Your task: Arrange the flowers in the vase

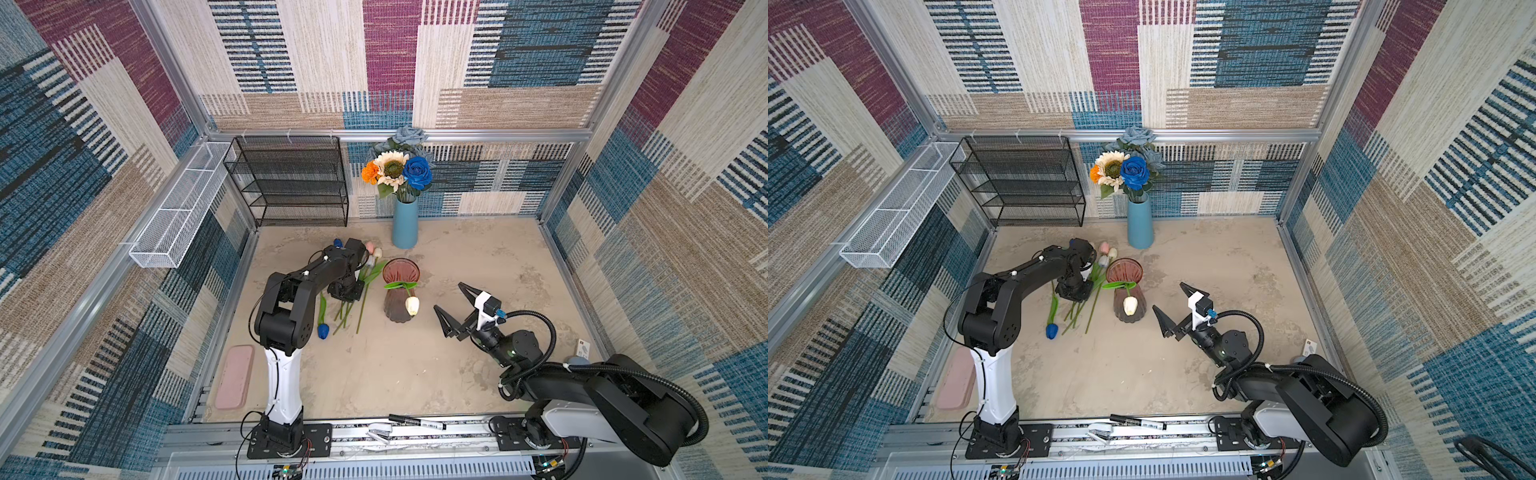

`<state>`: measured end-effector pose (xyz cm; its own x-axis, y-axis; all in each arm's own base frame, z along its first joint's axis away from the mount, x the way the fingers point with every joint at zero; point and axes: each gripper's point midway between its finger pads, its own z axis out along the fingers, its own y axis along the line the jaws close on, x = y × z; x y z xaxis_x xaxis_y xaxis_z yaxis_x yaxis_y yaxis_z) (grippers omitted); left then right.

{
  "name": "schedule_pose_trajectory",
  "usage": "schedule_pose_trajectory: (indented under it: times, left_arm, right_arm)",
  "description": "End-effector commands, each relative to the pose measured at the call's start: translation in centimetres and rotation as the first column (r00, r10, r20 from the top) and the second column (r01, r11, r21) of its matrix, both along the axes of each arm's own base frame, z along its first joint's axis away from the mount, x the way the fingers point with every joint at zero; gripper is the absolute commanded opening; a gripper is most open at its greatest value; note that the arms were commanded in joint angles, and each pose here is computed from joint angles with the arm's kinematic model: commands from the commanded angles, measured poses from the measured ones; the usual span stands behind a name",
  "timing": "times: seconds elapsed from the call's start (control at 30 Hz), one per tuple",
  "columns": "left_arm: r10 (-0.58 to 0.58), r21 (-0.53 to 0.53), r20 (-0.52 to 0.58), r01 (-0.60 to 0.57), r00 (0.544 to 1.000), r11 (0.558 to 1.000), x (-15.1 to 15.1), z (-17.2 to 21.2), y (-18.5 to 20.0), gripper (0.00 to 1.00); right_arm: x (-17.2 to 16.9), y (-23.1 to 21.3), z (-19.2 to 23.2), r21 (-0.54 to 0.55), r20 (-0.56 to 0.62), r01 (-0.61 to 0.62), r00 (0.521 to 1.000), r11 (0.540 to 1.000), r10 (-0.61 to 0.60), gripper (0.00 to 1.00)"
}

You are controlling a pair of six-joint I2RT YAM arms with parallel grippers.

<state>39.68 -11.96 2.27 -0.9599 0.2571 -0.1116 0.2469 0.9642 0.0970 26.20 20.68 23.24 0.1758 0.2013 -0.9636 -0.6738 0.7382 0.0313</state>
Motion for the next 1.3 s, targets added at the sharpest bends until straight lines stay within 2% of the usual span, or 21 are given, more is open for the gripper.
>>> schedule_pose_trajectory:
  times: [0.0, 0.07, 0.17, 0.47, 0.6, 0.87, 0.93, 1.03, 1.17, 1.27]
  left_arm:
    - [0.006, -0.002, -0.017, -0.006, 1.0, 1.0, -0.1, -1.0, -0.1, 0.14]
    - [0.008, 0.0, -0.014, -0.008, 1.0, 1.0, -0.1, -0.8, 0.0, 0.09]
    - [0.015, -0.001, -0.001, -0.015, 1.0, 1.0, -0.1, -0.3, 0.1, 0.08]
    - [0.045, -0.052, 0.094, -0.04, 0.995, 0.998, 0.2, 4.2, -0.1, 0.0]
    - [0.059, -0.066, 0.143, -0.05, 0.988, 0.997, 0.1, 6.3, 0.0, 0.0]
    - [0.072, -0.154, 0.325, -0.022, 0.943, 0.988, -0.3, 11.5, -0.1, 0.0]
    - [0.059, -0.192, 0.405, 0.021, 0.912, 0.981, -0.3, 13.1, -0.5, 0.0]
    - [0.052, -0.283, 0.559, 0.132, 0.827, 0.95, -0.7, 16.4, -1.8, 0.0]
    - [0.086, -0.363, 0.753, 0.302, 0.653, 0.881, -2.4, 21.0, -3.0, 0.0]
    - [0.111, -0.376, 0.84, 0.422, 0.531, 0.825, -4.3, 23.7, -3.7, 0.0]
  right_arm:
    - [0.0, -0.2, 0.7, 0.024, 0.016, 0.006, 1.0, 1.0, -0.006, 1.0]
    - [0.0, -0.2, 0.7, 0.023, 0.013, 0.005, 1.0, 1.0, -0.005, 1.0]
    - [0.0, -0.1, 0.8, 0.025, 0.016, 0.003, 1.0, 1.0, -0.004, 1.0]
    - [0.0, -0.1, 0.7, 0.024, 0.014, 0.003, 1.0, 1.0, -0.003, 1.0]
    - [0.0, -0.1, 0.7, 0.024, 0.015, 0.004, 1.0, 1.0, -0.004, 1.0]
    - [-0.1, -0.2, 0.8, 0.026, 0.017, 0.005, 1.0, 1.0, -0.006, 1.0]
    - [-0.1, -0.2, 0.8, 0.026, 0.019, 0.003, 1.0, 1.0, -0.003, 1.0]
    - [-0.1, -0.2, 0.8, 0.025, 0.017, 0.003, 1.0, 1.0, -0.003, 1.0]
    - [0.0, -0.2, 0.7, 0.025, 0.016, 0.004, 1.0, 1.0, -0.005, 1.0]
    - [-0.1, -0.2, 0.7, 0.027, 0.017, 0.004, 1.0, 1.0, -0.005, 1.0]
